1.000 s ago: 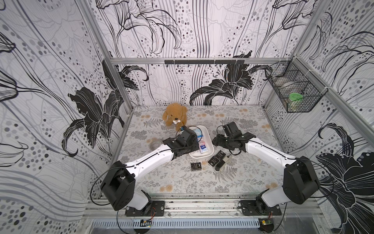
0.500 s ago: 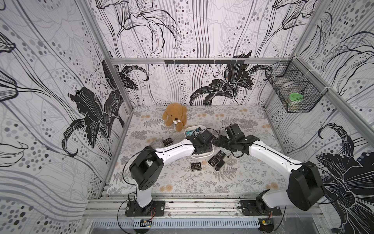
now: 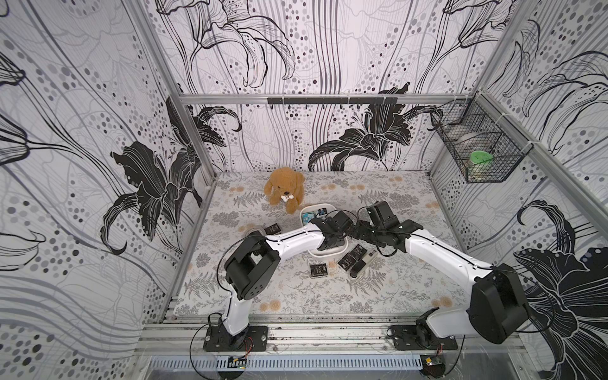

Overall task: Put the pocket tissues into the storage box
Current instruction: Place the pocket tissues in the storage box, then pick up the pocket tissues from the center of the board.

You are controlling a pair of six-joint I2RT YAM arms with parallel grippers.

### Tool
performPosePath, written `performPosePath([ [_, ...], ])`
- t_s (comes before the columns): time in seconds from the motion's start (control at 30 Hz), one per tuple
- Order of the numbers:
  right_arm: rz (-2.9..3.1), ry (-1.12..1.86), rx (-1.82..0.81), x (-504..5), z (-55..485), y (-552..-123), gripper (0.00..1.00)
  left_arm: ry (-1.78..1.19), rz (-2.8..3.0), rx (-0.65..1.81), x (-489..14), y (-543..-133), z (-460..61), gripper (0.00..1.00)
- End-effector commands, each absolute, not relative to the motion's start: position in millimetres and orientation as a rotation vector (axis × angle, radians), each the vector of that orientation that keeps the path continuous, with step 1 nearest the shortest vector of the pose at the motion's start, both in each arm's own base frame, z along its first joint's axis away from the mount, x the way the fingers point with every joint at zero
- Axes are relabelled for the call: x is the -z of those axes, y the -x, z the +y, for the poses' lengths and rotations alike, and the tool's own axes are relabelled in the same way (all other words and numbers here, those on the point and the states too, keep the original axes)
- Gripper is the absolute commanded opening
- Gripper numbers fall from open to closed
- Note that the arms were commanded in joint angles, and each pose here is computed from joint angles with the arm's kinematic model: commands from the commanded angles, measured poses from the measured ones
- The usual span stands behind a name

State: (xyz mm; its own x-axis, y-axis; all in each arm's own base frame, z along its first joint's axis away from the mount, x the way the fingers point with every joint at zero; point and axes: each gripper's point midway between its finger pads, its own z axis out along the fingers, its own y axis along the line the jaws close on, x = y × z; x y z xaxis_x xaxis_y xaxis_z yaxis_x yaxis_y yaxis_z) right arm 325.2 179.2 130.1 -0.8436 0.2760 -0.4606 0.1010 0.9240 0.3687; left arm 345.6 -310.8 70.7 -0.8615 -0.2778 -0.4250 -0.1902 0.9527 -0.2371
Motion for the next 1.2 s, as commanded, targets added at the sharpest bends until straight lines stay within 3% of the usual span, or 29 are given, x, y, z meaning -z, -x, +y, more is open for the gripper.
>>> performPosePath([
  [0.0,2.570,-0.285,-0.424,-127.8,171.8,-320.6,0.77,0.359,2.586,0.243,-84.0,-357.6,-310.3,0.54],
  [0.27,2.555,-0.291,-0.439,-128.3,174.5,-326.2,0.77,0.371,2.538,0.301,-115.8,-366.5,-308.6,0.71],
  [0.67,2.585,-0.325,-0.511,-111.7,188.0,-357.5,0.76,0.507,2.390,0.429,-171.1,-375.3,-248.1,0.71],
  [1.17,2.688,-0.489,-0.456,-56.3,185.7,-391.2,0.68,0.544,2.338,0.597,-152.3,-338.9,-153.0,0.71],
])
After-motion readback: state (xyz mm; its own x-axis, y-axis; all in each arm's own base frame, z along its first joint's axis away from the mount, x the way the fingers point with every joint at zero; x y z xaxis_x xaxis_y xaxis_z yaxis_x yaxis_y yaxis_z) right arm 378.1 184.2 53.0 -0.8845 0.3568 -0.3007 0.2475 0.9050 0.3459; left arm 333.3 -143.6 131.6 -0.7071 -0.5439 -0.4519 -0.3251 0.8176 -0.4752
